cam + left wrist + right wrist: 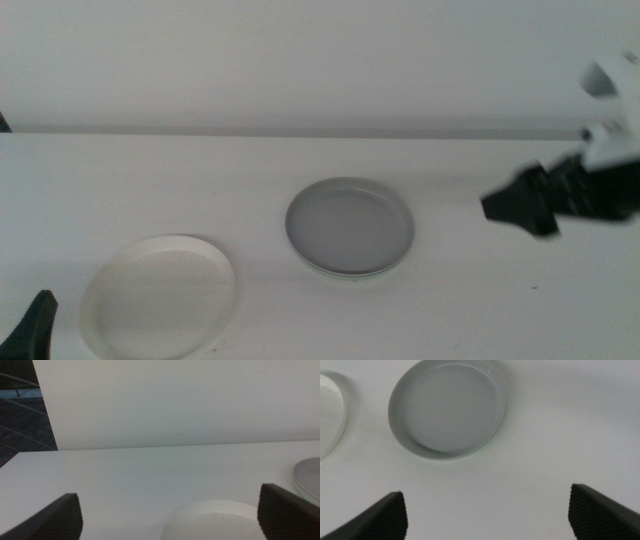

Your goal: Stack the three bowls on top of each other.

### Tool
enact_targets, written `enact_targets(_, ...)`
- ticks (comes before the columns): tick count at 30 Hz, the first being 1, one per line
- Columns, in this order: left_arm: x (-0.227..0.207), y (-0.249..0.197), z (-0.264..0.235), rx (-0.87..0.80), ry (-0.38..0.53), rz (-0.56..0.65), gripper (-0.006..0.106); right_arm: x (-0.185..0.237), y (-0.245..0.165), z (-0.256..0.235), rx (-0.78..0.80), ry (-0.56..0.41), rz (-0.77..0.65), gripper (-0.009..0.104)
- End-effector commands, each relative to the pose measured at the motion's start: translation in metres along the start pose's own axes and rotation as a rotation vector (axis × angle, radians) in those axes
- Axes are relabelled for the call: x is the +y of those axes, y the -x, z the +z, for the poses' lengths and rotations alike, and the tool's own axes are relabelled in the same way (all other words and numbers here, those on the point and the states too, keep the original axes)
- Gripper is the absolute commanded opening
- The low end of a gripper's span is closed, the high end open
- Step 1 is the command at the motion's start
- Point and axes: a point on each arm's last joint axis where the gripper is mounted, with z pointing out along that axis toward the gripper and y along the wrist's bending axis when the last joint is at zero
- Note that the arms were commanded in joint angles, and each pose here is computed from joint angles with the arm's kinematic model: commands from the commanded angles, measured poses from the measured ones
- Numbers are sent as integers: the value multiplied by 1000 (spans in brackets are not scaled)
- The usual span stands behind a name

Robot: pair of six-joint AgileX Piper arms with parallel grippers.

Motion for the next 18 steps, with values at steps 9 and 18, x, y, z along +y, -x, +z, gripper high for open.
enact_targets(9, 0, -10, 0, -13, -1, -7, 94, 29, -36, -46, -216, 82, -190, 86)
enact_targets(18, 0, -10, 0, -13, -1, -9, 94, 46, -29, -77, -127, 166, -200, 86)
